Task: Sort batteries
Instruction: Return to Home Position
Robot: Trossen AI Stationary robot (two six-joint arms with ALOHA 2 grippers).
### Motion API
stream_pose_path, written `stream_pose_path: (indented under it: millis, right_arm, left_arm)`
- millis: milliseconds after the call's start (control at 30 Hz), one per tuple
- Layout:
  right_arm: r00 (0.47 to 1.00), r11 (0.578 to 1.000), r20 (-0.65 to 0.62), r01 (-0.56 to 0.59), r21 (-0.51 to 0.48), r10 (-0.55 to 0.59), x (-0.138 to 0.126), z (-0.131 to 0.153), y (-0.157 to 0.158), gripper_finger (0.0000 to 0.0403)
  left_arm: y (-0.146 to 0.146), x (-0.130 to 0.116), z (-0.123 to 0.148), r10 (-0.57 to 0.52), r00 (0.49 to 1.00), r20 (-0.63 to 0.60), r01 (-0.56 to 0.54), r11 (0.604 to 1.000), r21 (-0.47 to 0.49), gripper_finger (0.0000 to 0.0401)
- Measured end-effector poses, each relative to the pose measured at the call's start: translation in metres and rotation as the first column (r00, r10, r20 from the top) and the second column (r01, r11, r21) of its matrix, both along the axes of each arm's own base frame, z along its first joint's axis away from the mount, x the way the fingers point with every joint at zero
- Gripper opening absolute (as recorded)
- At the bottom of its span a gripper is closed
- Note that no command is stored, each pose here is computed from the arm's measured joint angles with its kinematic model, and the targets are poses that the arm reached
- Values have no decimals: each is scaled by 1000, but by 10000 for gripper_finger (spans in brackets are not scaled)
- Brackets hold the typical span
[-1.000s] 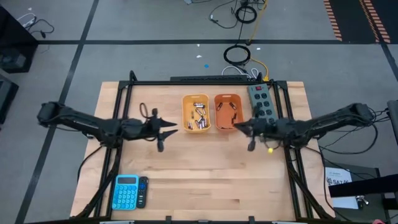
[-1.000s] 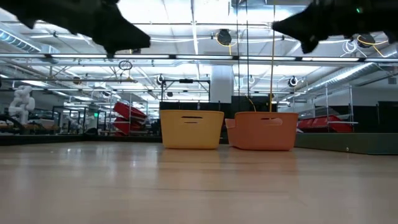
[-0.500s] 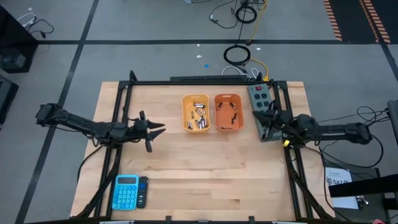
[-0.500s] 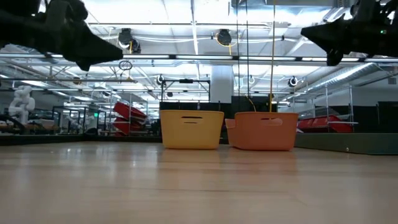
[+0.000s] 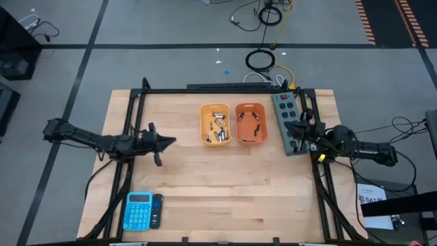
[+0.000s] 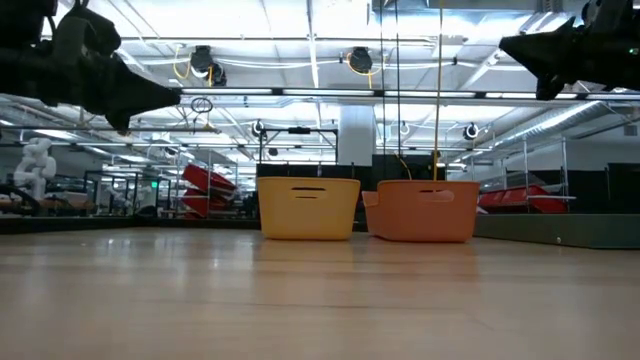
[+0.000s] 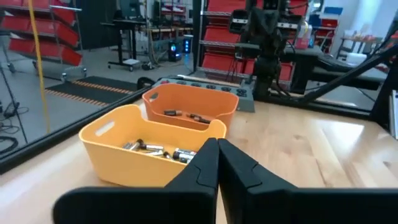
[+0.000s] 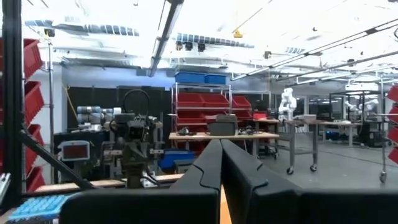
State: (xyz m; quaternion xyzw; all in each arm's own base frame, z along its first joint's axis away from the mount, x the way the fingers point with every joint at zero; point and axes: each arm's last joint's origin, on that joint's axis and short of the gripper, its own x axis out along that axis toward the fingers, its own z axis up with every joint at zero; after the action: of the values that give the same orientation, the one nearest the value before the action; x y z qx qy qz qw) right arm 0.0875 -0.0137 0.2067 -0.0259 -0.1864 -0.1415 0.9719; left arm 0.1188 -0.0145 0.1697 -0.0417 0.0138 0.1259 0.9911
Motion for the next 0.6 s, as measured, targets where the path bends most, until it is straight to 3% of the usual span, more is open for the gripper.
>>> stream_pose_path:
  millis: [133,267,467,600]
  right_arm:
    - [1000,1000,-27,6,-8,-6,1,-2,0,0]
    - [999,1000,-40,9,-17,-10,1,-3,0,0]
    - [999,998,-36,15,-61,-17,1,-2,0,0]
    - [998,998,-50,-51,-24,49,2,-4,1,0]
  left_arm:
    - [2,-5,-4,41,998,-40,-41,999,11,6]
    - [3,-10,-8,60,996,-71,-63,997,-37,5]
    - [-2,-18,-7,-7,999,-49,5,999,-46,4]
    - [-6,-21,-4,-82,996,-28,82,997,-5,4]
